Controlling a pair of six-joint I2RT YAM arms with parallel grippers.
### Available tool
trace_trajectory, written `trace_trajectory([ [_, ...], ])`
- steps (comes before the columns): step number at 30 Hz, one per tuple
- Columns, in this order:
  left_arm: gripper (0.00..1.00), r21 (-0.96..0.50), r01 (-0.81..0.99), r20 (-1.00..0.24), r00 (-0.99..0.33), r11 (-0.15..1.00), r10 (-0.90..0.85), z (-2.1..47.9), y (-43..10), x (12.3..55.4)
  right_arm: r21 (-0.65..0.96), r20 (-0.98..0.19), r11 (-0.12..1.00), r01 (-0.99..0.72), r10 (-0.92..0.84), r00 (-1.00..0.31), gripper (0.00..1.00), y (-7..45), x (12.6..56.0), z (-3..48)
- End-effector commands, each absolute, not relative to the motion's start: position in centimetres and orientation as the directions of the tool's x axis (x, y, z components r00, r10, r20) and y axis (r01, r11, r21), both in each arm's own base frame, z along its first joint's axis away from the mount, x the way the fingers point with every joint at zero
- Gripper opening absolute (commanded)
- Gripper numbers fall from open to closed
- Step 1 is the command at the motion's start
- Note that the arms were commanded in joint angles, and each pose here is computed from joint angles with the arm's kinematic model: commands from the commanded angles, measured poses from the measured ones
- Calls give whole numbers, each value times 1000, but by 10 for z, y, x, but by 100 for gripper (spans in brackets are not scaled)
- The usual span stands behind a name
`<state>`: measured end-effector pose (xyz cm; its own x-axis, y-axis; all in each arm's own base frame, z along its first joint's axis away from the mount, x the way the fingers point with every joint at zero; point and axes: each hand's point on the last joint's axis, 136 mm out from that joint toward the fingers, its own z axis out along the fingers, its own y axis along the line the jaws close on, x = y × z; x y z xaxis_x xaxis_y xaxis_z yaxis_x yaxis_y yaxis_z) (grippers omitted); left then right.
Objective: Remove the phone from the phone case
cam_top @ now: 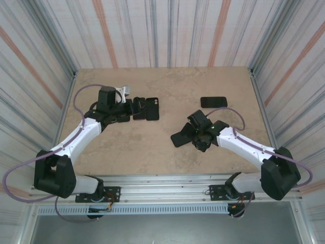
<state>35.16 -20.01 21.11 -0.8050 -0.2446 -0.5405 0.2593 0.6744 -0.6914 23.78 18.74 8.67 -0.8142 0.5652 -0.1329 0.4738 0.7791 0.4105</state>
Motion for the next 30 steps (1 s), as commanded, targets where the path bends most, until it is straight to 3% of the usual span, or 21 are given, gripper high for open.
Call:
trace_trajectory([
  [1,98,-699,279,-544,-805,658,-236,211,-201,353,405,-120,738,539,628,-769,99,188,242,73],
  [30,97,-727,231,-481,-843,647,-240,189,-199,347,347,-137,767,540,611,-780,99,208,293,35],
])
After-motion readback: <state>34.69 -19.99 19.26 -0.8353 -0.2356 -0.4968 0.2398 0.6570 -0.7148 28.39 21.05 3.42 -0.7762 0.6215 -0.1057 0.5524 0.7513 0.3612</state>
